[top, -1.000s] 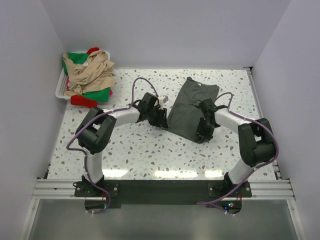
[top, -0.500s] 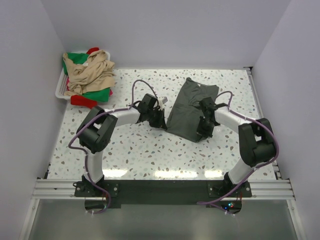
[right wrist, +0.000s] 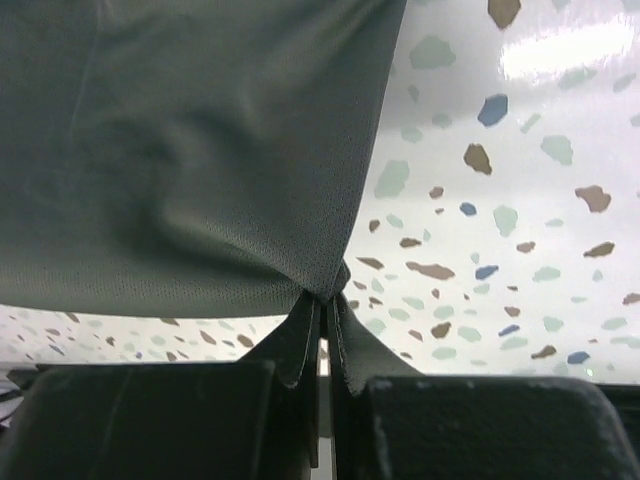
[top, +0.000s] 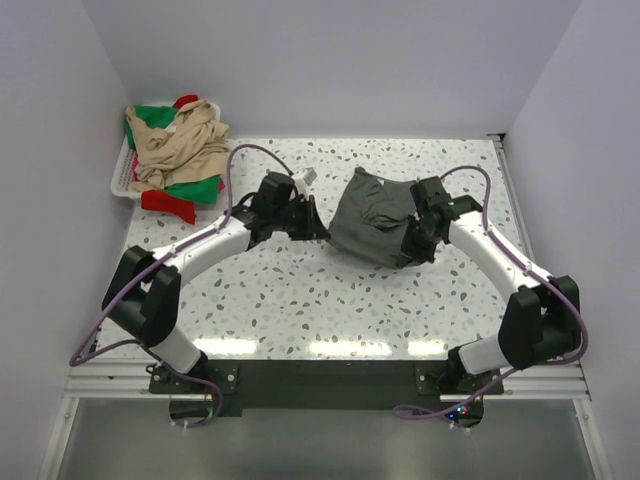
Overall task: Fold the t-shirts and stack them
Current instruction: Fold the tshirt
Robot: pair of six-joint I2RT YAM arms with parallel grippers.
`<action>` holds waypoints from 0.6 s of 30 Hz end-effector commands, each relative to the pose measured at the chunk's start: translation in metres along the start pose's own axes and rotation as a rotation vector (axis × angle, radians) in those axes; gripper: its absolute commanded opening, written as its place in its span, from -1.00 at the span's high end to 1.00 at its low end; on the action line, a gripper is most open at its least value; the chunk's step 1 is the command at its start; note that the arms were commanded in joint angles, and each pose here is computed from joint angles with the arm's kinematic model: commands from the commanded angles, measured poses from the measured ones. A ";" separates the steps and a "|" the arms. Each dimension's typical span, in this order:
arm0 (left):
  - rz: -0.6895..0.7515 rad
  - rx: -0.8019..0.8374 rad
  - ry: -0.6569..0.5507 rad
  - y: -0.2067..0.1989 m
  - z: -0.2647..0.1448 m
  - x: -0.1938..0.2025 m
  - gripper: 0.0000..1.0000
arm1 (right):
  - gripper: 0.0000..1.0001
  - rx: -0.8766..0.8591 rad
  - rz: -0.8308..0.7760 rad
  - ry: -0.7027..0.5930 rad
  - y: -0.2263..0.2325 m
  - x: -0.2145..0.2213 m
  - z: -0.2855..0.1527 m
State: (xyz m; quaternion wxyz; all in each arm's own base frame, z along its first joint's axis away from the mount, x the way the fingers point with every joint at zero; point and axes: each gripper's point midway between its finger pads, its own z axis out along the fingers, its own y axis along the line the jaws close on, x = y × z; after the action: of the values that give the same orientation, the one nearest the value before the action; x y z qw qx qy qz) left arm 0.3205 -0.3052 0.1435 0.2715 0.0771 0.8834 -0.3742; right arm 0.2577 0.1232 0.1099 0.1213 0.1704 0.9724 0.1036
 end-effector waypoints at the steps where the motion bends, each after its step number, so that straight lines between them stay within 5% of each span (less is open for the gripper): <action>1: -0.092 -0.065 0.105 0.016 -0.013 0.034 1.00 | 1.00 0.037 -0.049 0.089 -0.013 0.028 -0.016; 18: -0.155 -0.114 0.343 0.023 -0.121 0.147 1.00 | 1.00 0.056 -0.134 0.301 -0.029 0.158 -0.037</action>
State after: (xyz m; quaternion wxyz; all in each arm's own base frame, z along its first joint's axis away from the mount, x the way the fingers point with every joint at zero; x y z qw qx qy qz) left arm 0.1837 -0.2346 0.1252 0.1249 0.0587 0.9301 -0.3404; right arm 0.1299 0.1609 0.1096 0.0182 0.0774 0.9883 0.1303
